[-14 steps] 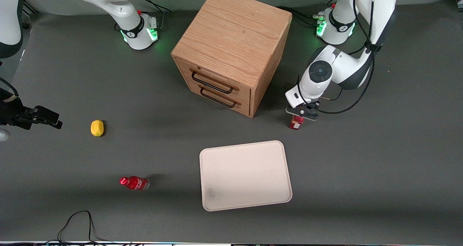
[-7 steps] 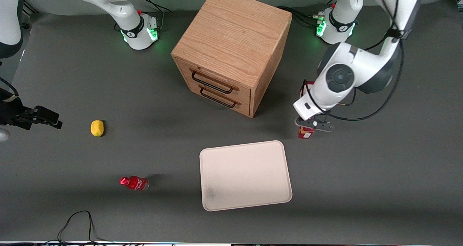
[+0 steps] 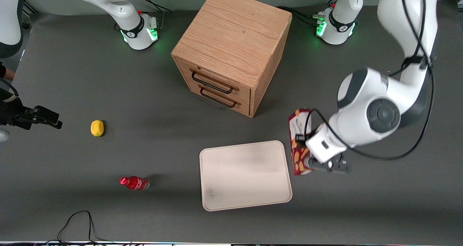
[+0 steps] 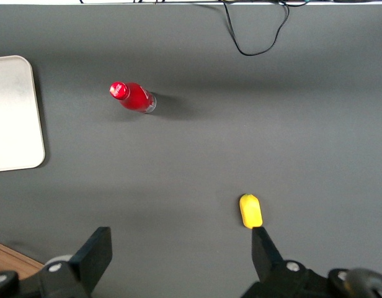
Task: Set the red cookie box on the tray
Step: 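Carry the held box over to the white tray, then lower the box onto the tray and open the left gripper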
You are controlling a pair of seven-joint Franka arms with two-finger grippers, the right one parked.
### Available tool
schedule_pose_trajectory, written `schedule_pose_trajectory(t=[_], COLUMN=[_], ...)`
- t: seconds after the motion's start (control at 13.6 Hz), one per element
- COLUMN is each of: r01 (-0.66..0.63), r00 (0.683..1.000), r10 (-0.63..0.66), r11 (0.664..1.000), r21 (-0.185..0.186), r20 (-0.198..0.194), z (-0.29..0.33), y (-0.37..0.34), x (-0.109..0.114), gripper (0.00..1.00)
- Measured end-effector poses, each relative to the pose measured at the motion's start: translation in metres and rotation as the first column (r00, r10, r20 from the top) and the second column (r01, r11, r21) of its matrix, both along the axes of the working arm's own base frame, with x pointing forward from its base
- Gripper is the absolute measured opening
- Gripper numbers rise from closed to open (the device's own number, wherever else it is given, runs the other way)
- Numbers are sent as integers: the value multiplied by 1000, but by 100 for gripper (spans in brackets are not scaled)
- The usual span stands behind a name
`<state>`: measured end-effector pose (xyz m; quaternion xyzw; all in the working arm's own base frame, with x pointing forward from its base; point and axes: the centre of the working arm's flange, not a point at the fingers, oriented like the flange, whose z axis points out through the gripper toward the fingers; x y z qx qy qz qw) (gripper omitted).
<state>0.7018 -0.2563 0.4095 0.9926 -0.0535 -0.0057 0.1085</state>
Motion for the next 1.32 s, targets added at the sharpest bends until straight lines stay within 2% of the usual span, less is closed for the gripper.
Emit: schedule_pose_trajectory(t=[0.15, 0.37, 0.81, 1.1, 1.18, 1.25, 1.32], r01=[-24, -64, -81, -81, -68, -64, -64], r00=[999, 995, 995, 996, 996, 996, 995], r10=[24, 63, 78, 77, 62, 56, 55], r11=[1000, 998, 994, 993, 992, 992, 992], r21=[0, 16, 71, 84, 107, 110, 108], r20=[34, 74, 57, 53, 64, 74, 79], z=[-47, -108, -155, -161, -164, -163, -163], y=[-12, -39, -51, -50, -51, -52, -53], x=[23, 31, 27, 26, 26, 26, 26], gripper=[7, 7, 7, 7, 23, 43, 52])
